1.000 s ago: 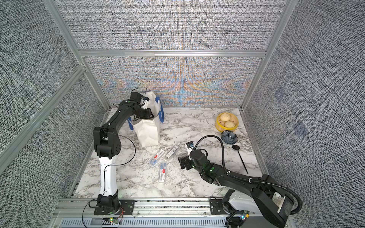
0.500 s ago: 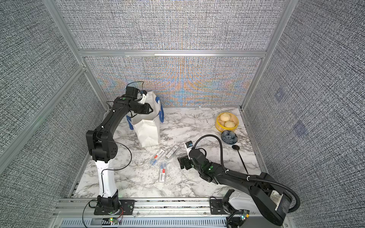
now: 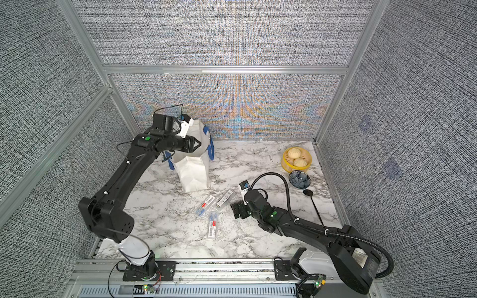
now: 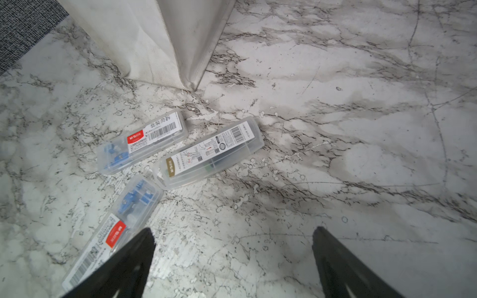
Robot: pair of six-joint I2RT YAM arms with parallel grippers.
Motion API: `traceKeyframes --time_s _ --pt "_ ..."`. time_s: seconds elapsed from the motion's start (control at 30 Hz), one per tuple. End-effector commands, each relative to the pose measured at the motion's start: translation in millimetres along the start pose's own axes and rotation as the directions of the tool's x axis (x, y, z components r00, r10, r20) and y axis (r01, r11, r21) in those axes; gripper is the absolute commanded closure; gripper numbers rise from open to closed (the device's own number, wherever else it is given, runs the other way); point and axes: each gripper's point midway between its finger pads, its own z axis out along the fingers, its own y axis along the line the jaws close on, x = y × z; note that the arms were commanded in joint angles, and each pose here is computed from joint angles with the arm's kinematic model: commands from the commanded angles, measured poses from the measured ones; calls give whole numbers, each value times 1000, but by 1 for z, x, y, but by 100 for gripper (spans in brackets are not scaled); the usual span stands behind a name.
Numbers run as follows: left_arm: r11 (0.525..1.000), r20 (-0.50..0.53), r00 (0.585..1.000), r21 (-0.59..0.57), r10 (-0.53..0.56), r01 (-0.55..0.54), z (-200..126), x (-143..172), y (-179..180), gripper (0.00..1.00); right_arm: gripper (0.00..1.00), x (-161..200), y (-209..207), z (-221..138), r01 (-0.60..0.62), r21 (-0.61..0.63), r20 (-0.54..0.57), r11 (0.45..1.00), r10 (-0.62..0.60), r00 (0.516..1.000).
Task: Put the compass set into the canvas bag
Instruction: Pick up the compass set at the center of the board.
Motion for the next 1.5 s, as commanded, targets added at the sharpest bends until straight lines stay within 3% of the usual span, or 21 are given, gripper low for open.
traceKeyframes --time_s 0.0,0.2,0.43,0.73,0.93,1.23,1.47 --pt "998 68 998 56 -17 14 -1 7 -15 59 7 20 3 1 -78 21 -135 997 80 988" --pt "999 102 995 43 -15 11 -15 40 -18 59 9 41 45 8 -40 28 -281 999 47 959" --pt "998 95 995 59 -30 24 -21 48 -21 57 10 57 104 24 45 2 -418 999 -40 908" --pt "998 91 995 57 -33 28 -25 49 -20 54 13 85 130 35 136 15 -556 991 -105 824" --pt "998 83 996 54 -43 38 -25 49 -17 54 25 105 128 43 154 31 -613 988 -103 784" --pt "997 80 996 60 -48 43 -24 49 -15 53 53 111 114 45 165 53 -621 985 -96 778" --pt "996 74 996 72 -52 47 -23 49 -17 52 61 98 107 45 155 31 -542 987 -114 833"
